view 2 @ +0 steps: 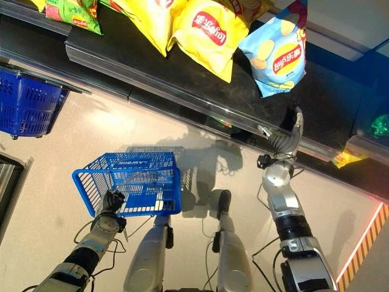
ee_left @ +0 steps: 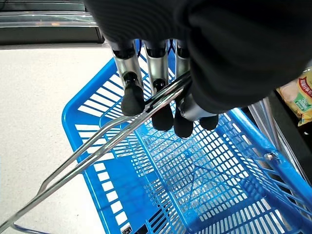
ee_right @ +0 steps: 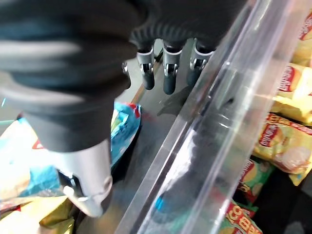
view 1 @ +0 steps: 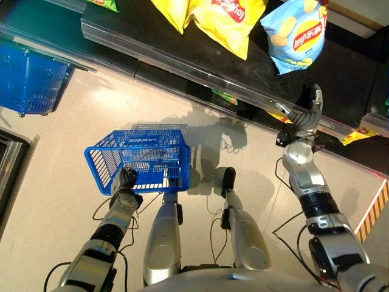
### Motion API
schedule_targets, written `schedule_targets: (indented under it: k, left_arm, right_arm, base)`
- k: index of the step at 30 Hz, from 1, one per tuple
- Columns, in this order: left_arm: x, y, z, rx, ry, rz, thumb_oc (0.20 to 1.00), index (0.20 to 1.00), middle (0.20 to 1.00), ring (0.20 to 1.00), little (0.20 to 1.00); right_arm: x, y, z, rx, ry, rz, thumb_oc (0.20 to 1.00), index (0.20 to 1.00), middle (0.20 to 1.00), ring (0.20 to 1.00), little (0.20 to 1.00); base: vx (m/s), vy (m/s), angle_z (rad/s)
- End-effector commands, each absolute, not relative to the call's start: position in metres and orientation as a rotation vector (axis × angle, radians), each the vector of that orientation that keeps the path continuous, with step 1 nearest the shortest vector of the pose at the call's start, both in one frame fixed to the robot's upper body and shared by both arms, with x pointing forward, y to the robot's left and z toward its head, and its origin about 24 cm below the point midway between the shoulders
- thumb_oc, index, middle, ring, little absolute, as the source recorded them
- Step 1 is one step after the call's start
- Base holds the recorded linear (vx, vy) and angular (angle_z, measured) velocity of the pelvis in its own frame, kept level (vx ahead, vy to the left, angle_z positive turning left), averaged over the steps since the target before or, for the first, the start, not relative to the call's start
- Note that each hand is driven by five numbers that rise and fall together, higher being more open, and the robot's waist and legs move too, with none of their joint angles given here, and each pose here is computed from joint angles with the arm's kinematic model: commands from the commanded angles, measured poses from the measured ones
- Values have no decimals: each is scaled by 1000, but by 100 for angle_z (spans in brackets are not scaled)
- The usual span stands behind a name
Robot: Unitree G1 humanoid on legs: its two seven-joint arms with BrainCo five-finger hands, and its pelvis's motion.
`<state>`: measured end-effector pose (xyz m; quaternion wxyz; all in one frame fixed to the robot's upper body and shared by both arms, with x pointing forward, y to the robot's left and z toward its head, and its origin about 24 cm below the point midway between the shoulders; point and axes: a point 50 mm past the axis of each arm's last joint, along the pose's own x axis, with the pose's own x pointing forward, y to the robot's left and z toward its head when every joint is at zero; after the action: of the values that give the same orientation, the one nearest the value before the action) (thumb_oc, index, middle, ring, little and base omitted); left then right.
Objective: Pick up the snacks into the basket
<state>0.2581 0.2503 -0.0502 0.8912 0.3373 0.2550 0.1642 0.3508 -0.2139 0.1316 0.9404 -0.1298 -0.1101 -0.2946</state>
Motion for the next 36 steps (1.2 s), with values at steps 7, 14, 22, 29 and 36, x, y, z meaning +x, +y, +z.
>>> schedule_targets:
  k: [7, 14, 22, 29, 36]
  left_arm:
    - [237, 269, -62, 822, 588, 337, 200, 200, 200, 200, 200]
    - [235, 272, -65, 812, 617, 375, 200, 200, 200, 200, 200]
    - [238, 270, -62, 816, 606, 393, 200, 200, 200, 200, 200]
    - [244, 268, -58, 835, 581, 381, 200, 200, 200, 200, 200]
    - [247, 267, -55, 852, 566, 361, 200, 200, 200, 200, 200]
  right_arm:
    - [378, -253, 216, -388, -341, -742, 1000, 1000, 1000, 1000, 1000]
    - [362, -256, 247, -305, -509, -783, 1000, 1000, 1000, 1000, 1000]
    - [338, -250, 256, -268, -657, -826, 1000, 1000, 1000, 1000, 1000]
    - [332, -247, 260, -345, -692, -830, 1000, 1000, 1000, 1000, 1000]
    - [346, -249, 270, -482, -633, -819, 1000, 1000, 1000, 1000, 1000]
  base:
    - [11, 7, -1]
    - [29, -15, 6]
    - [2, -1, 1]
    - [0, 0, 0]
    - [0, 0, 0]
